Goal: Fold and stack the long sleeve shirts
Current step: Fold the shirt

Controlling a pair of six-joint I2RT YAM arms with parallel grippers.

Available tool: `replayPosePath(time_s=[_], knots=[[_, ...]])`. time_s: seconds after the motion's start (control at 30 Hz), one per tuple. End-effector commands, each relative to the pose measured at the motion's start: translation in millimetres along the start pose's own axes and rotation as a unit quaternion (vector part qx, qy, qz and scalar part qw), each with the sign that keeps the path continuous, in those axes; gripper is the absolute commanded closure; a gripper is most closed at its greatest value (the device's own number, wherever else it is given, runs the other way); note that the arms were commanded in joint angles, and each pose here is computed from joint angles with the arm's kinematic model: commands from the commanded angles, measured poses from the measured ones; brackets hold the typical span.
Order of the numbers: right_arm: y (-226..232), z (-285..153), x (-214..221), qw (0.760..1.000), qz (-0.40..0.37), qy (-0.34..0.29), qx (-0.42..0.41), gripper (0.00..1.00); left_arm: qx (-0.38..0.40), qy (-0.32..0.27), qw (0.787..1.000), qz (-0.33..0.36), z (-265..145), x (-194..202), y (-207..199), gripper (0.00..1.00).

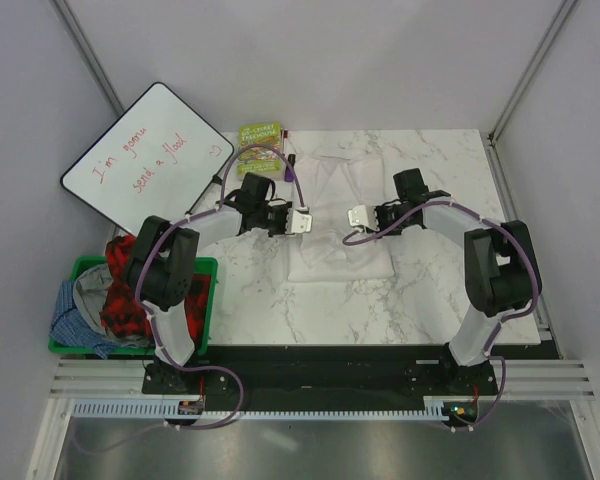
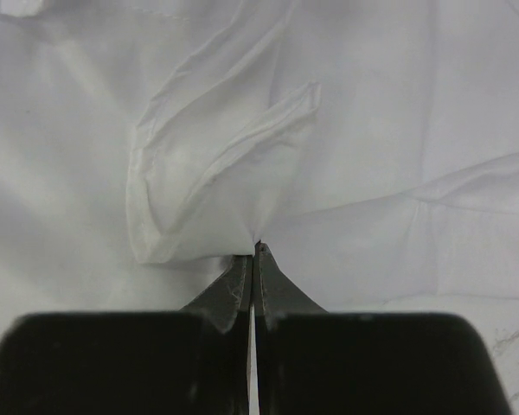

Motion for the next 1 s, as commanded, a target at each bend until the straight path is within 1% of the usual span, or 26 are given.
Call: replayPosePath(time_s=[0.0, 0.2, 0.4, 0.43, 0.47, 0.5, 0.53, 0.57, 0.6, 0.63, 0.67, 0.7, 0.73, 0.77, 0.8, 0.83, 0.87, 0.9, 0.93, 0.97], knots=[[-35, -6, -10, 0.999, -0.020, -0.020, 0.046, 1.00, -0.030, -0.004, 1.000, -0.007, -1, -9, 23, 0.98], [-43, -23, -7, 0.997, -0.010, -0.020, 0.067, 1.00, -0.042, -0.013, 0.999, 0.004, -4, -19, 37, 0.98], [-36, -11, 5, 0.998, 0.005, -0.007, 0.055, 1.00, -0.039, 0.018, 0.999, -0.011, 8, 4, 39, 0.98], [-35, -8, 9, 0.998, 0.021, -0.001, 0.053, 0.97, -0.039, 0.025, 0.999, -0.018, 9, 9, 39, 0.96], [-36, -8, 11, 0.998, 0.027, 0.003, 0.054, 0.87, -0.044, 0.040, 0.998, -0.028, 10, 16, 40, 0.93], [-35, -7, 13, 0.998, 0.032, 0.007, 0.052, 0.82, -0.049, 0.047, 0.997, -0.039, 10, 20, 42, 0.85], [-34, -8, 15, 0.997, 0.051, 0.013, 0.054, 0.80, -0.051, 0.052, 0.996, -0.054, 9, 23, 42, 0.79], [-37, -12, 18, 0.996, 0.063, 0.021, 0.060, 0.77, -0.064, 0.052, 0.993, -0.083, 4, 23, 48, 0.73], [-39, -17, 19, 0.994, 0.080, 0.023, 0.065, 0.72, -0.073, 0.051, 0.991, -0.103, 0, 20, 53, 0.69], [-40, -23, 18, 0.991, 0.112, 0.023, 0.071, 0.64, -0.073, 0.054, 0.987, -0.132, -5, 21, 53, 0.60], [-47, -32, 22, 0.986, 0.139, 0.025, 0.087, 0.60, -0.091, 0.039, 0.980, -0.173, -16, 11, 65, 0.56], [-54, -42, 22, 0.981, 0.163, 0.025, 0.102, 0.57, -0.101, 0.031, 0.974, -0.199, -24, 7, 70, 0.52], [-56, -50, 25, 0.974, 0.196, 0.025, 0.109, 0.57, -0.112, 0.023, 0.968, -0.224, -32, 2, 74, 0.51], [-69, -67, 28, 0.957, 0.257, 0.013, 0.132, 0.57, -0.132, 0.010, 0.949, -0.286, -45, 2, 80, 0.50], [-71, -75, 27, 0.950, 0.284, 0.007, 0.134, 0.55, -0.150, -0.006, 0.938, -0.313, -60, -8, 86, 0.49], [-63, -82, 25, 0.939, 0.323, 0.004, 0.119, 0.55, -0.156, -0.018, 0.926, -0.342, -70, -12, 87, 0.46], [-68, -92, 20, 0.925, 0.360, -0.007, 0.123, 0.55, -0.155, -0.026, 0.907, -0.391, -77, -8, 78, 0.45], [-65, -97, 11, 0.917, 0.380, -0.016, 0.118, 0.55, -0.165, -0.036, 0.903, -0.394, -90, -22, 76, 0.44], [-57, -99, 2, 0.909, 0.402, -0.025, 0.103, 0.56, -0.161, -0.038, 0.900, -0.403, -92, -25, 67, 0.44], [-47, -95, -6, 0.900, 0.425, -0.035, 0.089, 0.56, -0.143, -0.036, 0.894, -0.423, -88, -23, 47, 0.44]])
Point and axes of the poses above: each gripper's point midway between its finger pads, its own z axis out along the fingers, its own y axis along the line the jaws close on, x = y × z, the point moved 1 cm from there along -z, back along the fingers, and after that the axes turned 9 degrees about -z, right-handed, at the moved point
